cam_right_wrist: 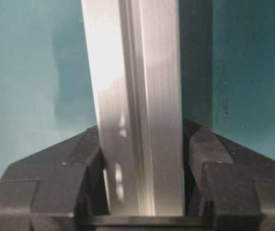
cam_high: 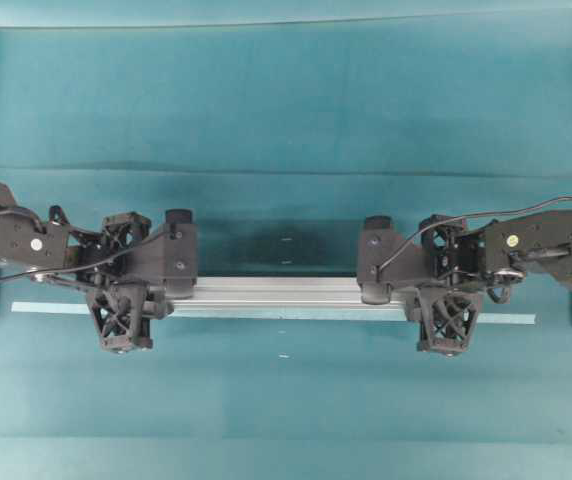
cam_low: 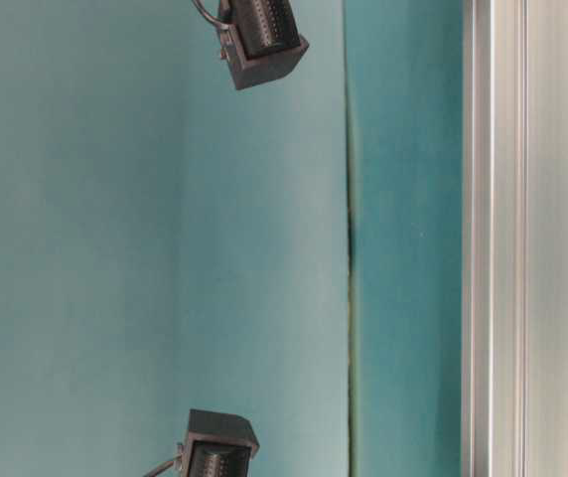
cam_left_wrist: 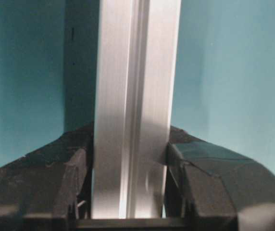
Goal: Lift the metal rail with both hands and move it towards you.
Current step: 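Close both grippers on the silver rail, then lift the rail with both grippers and pull it toward the robot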
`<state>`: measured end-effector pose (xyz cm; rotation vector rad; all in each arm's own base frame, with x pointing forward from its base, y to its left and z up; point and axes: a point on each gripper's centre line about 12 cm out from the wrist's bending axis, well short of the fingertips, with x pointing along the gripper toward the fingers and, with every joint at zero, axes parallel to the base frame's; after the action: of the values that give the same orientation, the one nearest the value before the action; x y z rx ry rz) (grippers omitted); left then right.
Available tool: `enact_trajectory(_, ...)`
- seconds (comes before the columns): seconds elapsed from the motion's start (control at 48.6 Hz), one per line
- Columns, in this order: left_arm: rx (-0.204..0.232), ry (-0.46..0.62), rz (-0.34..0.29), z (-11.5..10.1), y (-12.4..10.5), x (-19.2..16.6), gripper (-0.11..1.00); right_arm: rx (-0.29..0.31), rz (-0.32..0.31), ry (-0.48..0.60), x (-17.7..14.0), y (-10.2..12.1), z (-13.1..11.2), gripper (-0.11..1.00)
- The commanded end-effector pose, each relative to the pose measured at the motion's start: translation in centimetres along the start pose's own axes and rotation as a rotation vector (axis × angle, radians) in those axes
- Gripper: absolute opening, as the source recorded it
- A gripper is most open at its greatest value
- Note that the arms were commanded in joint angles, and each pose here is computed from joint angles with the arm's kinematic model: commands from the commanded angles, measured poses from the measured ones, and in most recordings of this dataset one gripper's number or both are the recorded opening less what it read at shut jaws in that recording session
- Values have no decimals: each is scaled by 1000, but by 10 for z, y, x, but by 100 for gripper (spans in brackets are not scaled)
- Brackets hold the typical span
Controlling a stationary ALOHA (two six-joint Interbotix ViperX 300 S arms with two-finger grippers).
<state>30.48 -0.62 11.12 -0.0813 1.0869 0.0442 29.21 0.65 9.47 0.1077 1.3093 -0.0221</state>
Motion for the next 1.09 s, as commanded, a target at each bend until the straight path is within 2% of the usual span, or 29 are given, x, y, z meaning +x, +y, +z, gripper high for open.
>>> enact_trajectory(0.0, -13, -23, 0, 7, 2, -6, 30, 33, 7, -6, -3, 0, 5, 37)
enact_trajectory(0.309, -32, -13, 7, 36, 0, -56, 30, 57, 39, 9, -52, 3, 24, 37)
enact_trajectory(0.576, -34, -15, 10, 57, -2, -111, 30, 58, 54, 0, -119, 2, 44, 37)
enact_trajectory(0.741, -36, -34, 9, 72, -3, -143, 30, 59, 61, 29, -150, 4, 49, 37)
enact_trajectory(0.905, -38, -44, 9, 86, -4, -168, 30, 96, 66, 47, -181, 7, 58, 37)
enact_trajectory(1.07, -40, -34, 13, 100, -4, -192, 30, 97, 68, 72, -206, 8, 63, 37)
